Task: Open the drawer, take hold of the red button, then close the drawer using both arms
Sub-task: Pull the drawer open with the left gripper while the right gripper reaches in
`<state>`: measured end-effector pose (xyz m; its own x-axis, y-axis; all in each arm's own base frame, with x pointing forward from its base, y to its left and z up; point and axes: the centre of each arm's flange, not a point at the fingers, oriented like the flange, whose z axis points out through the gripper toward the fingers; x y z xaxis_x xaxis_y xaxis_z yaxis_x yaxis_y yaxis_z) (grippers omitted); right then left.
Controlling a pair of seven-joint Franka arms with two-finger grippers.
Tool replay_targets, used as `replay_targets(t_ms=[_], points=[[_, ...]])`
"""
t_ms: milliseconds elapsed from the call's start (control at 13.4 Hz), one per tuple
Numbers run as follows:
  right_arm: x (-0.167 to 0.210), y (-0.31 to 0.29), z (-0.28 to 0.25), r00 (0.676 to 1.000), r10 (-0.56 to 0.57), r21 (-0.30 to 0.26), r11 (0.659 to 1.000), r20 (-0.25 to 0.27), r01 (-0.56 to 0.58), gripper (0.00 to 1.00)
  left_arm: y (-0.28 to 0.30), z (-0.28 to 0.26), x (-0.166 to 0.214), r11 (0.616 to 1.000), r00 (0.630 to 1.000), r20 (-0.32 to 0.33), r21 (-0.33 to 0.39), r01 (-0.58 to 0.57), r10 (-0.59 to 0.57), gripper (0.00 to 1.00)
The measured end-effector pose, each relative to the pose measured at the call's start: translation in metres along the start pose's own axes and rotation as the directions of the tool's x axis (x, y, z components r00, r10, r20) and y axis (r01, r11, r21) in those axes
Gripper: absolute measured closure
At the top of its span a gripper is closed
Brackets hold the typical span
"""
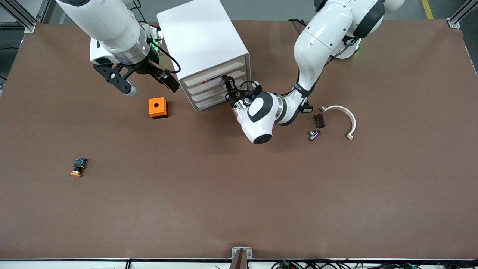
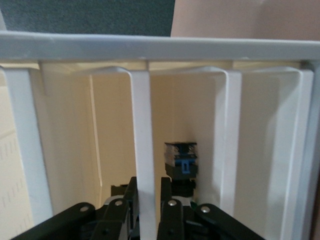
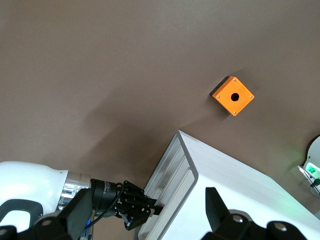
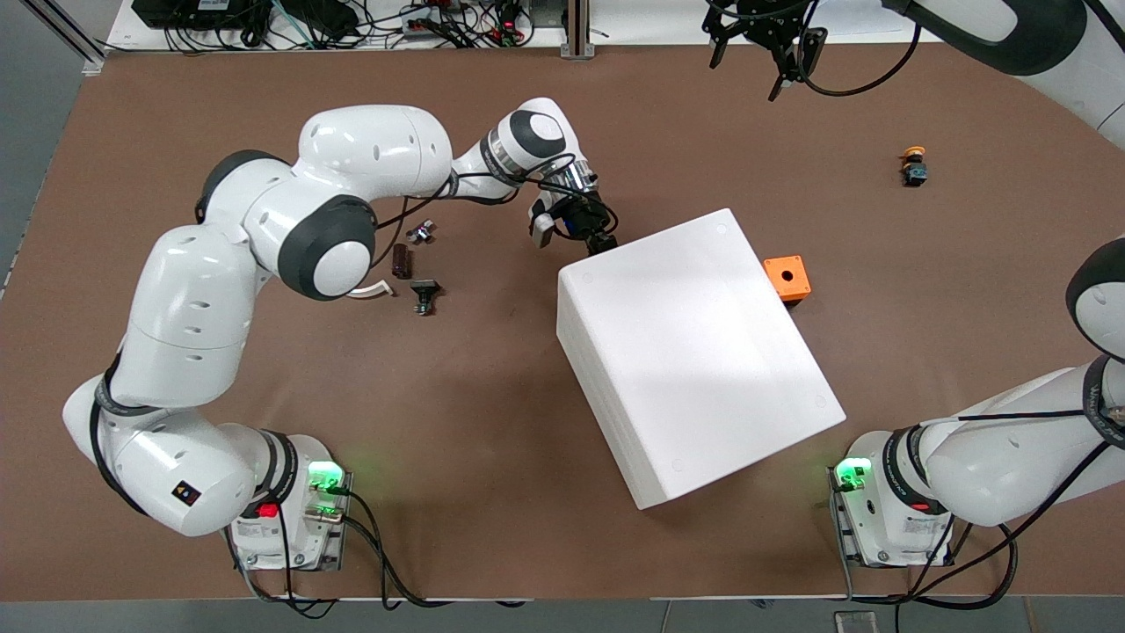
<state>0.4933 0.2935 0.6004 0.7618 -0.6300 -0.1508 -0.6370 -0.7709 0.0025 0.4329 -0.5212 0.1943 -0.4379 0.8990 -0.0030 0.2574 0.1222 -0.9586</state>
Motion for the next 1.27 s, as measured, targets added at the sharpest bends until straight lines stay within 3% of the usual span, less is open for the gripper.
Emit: replay_targets(t_ms=[74, 447, 819, 1265], points=[[0.000, 0.000, 0.001, 1.000, -0.001, -0.002, 1.000, 0.001, 0.001, 0.00, -0.001, -0.001, -0.001, 1.000, 1.000, 0.005, 0.000, -0.005, 0.005, 0.86], [-0.004, -0.003, 0.007, 1.000, -0.009, -0.022, 1.000, 0.005, 0.009, 0.00, 0.002, -0.013, 0.001, 0.999, 0.999, 0.027, -0.007, -0.033, 0.033, 0.86], [-0.012, -0.007, 0.010, 0.999, 0.032, -0.027, 0.999, 0.004, -0.032, 0.00, 0.020, -0.091, 0.023, 0.991, 0.981, 0.146, -0.044, -0.124, 0.129, 0.86], [-0.060, -0.050, 0.055, 0.987, 0.160, -0.036, 0.986, -0.012, -0.160, 0.00, 0.031, -0.145, 0.042, 0.981, 0.958, 0.219, -0.098, -0.167, 0.185, 0.86]])
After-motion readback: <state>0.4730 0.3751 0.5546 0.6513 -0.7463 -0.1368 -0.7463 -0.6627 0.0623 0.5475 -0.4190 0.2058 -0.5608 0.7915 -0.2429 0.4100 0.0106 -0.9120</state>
